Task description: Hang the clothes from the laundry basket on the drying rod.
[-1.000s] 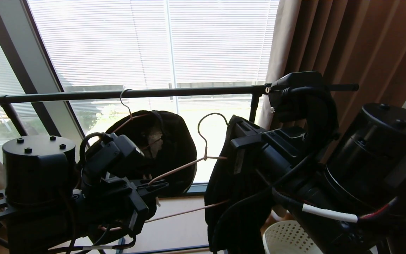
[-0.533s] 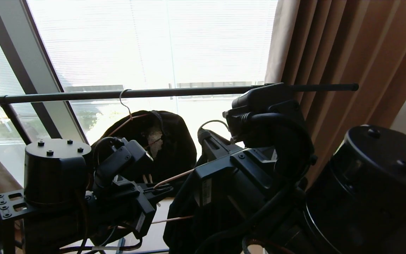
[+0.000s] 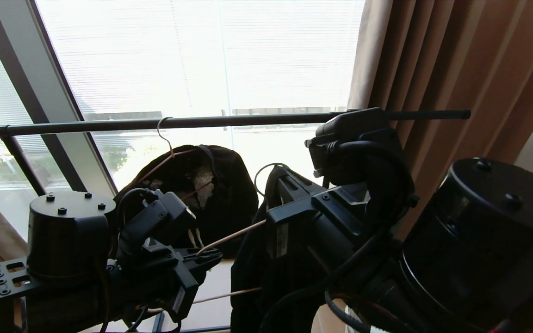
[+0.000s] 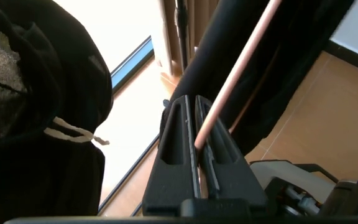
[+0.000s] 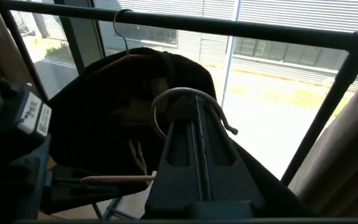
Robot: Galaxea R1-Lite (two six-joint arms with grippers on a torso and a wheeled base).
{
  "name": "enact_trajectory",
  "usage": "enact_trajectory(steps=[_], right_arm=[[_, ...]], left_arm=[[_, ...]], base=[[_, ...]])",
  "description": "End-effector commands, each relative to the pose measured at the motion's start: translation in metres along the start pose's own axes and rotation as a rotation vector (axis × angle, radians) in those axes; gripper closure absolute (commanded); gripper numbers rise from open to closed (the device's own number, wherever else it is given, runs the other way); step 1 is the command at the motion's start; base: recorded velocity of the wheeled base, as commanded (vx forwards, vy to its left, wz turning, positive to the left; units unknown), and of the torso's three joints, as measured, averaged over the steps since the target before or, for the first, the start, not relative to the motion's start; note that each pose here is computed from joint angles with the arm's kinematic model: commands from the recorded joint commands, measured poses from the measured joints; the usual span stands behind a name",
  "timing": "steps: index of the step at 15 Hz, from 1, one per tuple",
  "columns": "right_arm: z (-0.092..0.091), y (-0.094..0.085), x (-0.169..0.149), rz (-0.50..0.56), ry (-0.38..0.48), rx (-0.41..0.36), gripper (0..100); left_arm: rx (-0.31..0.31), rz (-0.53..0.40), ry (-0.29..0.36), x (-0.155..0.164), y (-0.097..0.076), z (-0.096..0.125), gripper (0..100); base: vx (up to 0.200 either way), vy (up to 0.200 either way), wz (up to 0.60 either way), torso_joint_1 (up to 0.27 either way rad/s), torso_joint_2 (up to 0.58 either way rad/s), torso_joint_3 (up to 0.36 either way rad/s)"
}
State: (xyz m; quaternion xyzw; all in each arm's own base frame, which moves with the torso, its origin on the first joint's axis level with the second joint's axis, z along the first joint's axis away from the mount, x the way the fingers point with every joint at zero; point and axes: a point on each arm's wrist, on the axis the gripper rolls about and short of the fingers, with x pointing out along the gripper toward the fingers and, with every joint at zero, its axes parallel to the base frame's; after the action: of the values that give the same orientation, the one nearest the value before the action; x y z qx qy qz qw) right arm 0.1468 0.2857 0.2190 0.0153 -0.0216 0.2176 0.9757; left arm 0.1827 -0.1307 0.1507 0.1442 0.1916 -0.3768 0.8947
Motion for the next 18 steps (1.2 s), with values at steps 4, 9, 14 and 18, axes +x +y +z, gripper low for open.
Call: enact_trajectory(steps=[4,9,14,18], right_arm=[[0.012,-0.038,0.011,-0.118,-0.031,0.053,100],[-0.009,-0.027,0.006,-0.077,0.027,0.025,100],[-0.021,-0.021,0.011,-0.07,0.054,0.02,100],[-0.027,-0.01,0.013,-0.047,0.065,0.01,100]], left_arm=[[0.001,0.004,-0.014,-0.006,-0.001,0.001,100],[-0.011,0.008,-0.055,-0.007,0.0,0.004,100],[-0.01,0.008,-0.06,-0.008,0.0,0.005,100],[-0.026,0.001,-0.06,-0.007,0.0,0.005,100]], base=[[0.0,0.0,0.0,0.0,0.0,0.0],[0.0,0.0,0.0,0.0,0.0,0.0],[0.0,0.0,0.0,0.0,0.0,0.0],[0.0,0.0,0.0,0.0,0.0,0.0]])
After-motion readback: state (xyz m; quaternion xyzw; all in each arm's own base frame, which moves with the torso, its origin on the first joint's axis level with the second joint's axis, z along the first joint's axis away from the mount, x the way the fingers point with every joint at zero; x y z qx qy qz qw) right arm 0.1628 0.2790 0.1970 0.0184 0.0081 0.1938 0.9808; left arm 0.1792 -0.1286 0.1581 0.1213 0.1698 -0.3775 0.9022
